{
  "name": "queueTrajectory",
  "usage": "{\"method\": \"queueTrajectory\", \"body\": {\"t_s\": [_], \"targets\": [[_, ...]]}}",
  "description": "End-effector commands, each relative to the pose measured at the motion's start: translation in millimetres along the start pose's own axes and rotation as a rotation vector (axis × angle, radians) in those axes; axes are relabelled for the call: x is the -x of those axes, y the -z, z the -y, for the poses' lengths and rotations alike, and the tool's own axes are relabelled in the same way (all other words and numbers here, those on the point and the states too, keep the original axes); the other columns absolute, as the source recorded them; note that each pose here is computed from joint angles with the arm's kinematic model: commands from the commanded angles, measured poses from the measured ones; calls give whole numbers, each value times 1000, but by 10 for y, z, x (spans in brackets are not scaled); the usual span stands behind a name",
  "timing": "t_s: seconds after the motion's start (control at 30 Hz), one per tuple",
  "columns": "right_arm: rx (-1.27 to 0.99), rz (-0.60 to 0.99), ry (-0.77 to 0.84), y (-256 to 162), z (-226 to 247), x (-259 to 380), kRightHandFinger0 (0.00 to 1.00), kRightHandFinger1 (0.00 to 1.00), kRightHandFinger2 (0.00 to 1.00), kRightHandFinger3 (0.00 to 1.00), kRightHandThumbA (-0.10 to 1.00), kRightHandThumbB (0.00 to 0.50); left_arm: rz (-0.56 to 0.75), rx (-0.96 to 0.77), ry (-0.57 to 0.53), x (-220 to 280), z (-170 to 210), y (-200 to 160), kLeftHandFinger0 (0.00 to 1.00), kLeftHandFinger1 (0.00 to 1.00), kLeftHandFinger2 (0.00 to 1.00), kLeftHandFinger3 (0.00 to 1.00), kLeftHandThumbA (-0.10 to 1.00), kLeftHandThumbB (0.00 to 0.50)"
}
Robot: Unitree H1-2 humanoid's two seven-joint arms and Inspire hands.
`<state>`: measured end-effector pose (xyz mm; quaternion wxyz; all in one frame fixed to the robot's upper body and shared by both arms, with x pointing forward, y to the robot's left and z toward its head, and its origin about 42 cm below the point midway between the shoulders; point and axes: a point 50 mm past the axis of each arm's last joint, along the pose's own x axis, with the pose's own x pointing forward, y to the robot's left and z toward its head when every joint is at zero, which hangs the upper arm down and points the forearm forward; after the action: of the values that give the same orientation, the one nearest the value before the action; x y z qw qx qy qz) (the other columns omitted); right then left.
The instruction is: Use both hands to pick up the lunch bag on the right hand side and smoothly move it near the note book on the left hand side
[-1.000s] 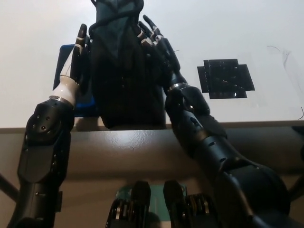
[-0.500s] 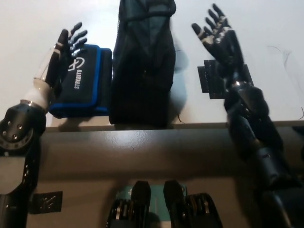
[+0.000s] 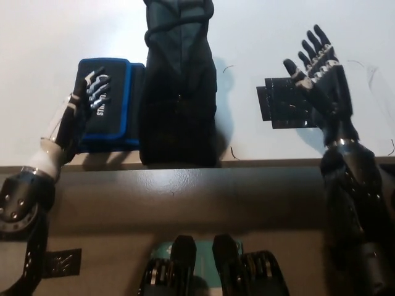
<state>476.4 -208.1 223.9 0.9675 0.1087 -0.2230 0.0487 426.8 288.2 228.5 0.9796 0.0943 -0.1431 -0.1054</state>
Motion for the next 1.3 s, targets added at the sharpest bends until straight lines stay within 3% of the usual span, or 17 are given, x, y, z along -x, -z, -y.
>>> {"method": "queueTrajectory", "body": {"t_s": [0.0, 0.23, 0.33, 0.4, 0.5, 0.67, 0.8, 0.9, 0.97, 1.0, 1.17, 1.27], "targets": [[-41, 141, -87, -617, 174, 153, 1000, 1000, 1000, 1000, 1000, 320, 114, -79, 37, 317, -271, -365, 1000, 1000, 1000, 1000, 1000, 428], [57, 83, -77, -437, 429, 776, 1000, 1000, 1000, 1000, 1000, 341, 89, -64, 14, 881, -237, -68, 1000, 1000, 1000, 1000, 1000, 447], [85, 43, -99, -376, 455, 993, 1000, 1000, 1000, 1000, 1000, 339, 75, -52, 3, 1059, -255, 54, 1000, 1000, 1000, 1000, 1000, 399], [95, 15, -110, -313, 450, 1165, 1000, 1000, 1000, 1000, 1000, 318, 68, -55, -24, 1189, -283, 149, 1000, 1000, 1000, 1000, 1000, 380], [104, -16, -117, -243, 451, 1323, 1000, 1000, 1000, 1000, 1000, 289, 29, -58, -64, 1315, -293, 218, 1000, 1000, 1000, 1000, 1000, 412], [116, -54, -117, -175, 447, 1497, 1000, 1000, 1000, 1000, 1000, 239, 38, -84, -102, 1457, -289, 336, 1000, 1000, 1000, 1000, 1000, 303], [109, -96, -153, -42, 393, 1530, 1000, 1000, 1000, 1000, 1000, 244, 25, -96, -136, 1535, -283, 420, 1000, 1000, 1000, 1000, 1000, 258], [103, -147, -195, 47, 332, 1518, 1000, 1000, 1000, 1000, 1000, 246, 10, -86, -145, 1579, -289, 474, 1000, 1000, 1000, 1000, 1000, 175], [108, -175, -207, 122, 340, 1525, 1000, 1000, 1000, 1000, 1000, 250, -14, -61, -150, 1606, -284, 539, 1000, 1000, 1000, 1000, 1000, 168], [98, -187, -208, 174, 361, 1512, 1000, 1000, 1000, 1000, 1000, 228, -40, -59, -153, 1604, -291, 601, 1000, 1000, 1000, 1000, 1000, 200], [58, -192, -211, 213, 377, 1478, 1000, 1000, 1000, 1000, 1000, 232, -64, -50, -143, 1530, -295, 637, 1000, 1000, 1000, 1000, 1000, 236], [62, -196, -225, 231, 361, 1462, 1000, 1000, 1000, 1000, 1000, 240, -58, -64, -132, 1517, -303, 663, 1000, 1000, 1000, 1000, 1000, 214]]}}
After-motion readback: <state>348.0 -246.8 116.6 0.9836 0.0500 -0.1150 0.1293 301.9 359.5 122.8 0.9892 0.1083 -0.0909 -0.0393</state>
